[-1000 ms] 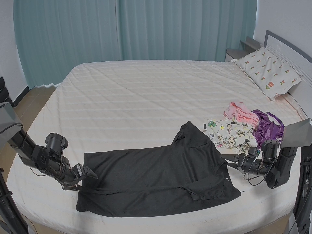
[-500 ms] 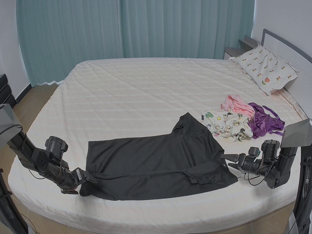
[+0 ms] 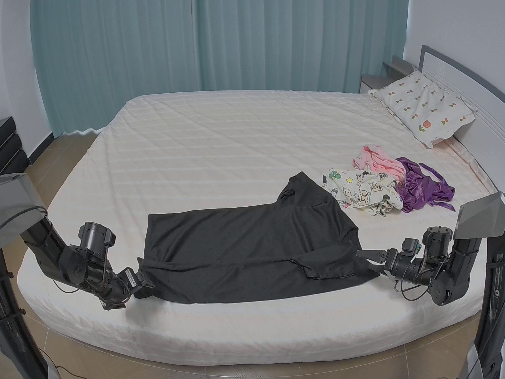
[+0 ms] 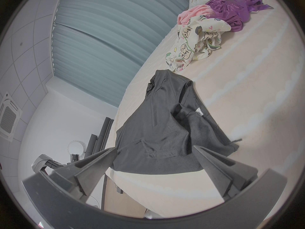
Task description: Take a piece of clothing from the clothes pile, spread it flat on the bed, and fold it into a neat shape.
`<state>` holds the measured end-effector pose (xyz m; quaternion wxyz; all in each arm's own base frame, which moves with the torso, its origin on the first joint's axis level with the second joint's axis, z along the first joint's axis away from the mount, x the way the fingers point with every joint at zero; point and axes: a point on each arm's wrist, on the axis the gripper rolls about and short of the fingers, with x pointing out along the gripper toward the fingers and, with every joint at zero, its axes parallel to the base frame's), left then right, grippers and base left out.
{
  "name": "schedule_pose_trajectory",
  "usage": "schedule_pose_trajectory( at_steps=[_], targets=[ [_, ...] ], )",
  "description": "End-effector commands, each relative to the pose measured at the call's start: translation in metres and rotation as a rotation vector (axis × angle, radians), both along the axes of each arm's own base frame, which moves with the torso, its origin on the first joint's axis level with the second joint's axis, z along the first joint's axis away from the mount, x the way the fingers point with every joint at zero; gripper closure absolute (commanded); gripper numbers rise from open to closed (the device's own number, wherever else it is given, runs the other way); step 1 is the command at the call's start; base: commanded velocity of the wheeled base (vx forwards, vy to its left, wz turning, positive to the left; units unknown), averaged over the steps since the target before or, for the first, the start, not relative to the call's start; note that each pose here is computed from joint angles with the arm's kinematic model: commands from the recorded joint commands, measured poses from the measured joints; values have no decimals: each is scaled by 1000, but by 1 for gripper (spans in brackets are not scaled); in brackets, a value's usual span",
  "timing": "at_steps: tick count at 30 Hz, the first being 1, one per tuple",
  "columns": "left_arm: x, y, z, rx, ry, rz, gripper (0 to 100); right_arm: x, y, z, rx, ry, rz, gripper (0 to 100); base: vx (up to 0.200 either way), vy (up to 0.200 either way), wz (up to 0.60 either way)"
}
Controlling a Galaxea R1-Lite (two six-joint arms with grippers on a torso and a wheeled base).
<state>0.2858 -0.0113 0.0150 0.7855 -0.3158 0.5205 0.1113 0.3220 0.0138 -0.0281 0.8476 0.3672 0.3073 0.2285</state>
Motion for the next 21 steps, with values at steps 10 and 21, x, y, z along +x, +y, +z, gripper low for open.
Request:
schedule_pose_trajectory(
  at_steps=[10,21],
  targets=[
    [2,-25,-39,132,-57,16,0,0,0,0,0,-1,2,0,0,0,0],
    [8,-28,-48,177,-108,37,100,-2,0,-2,-2,-29,4,0,0,0,0]
  ],
)
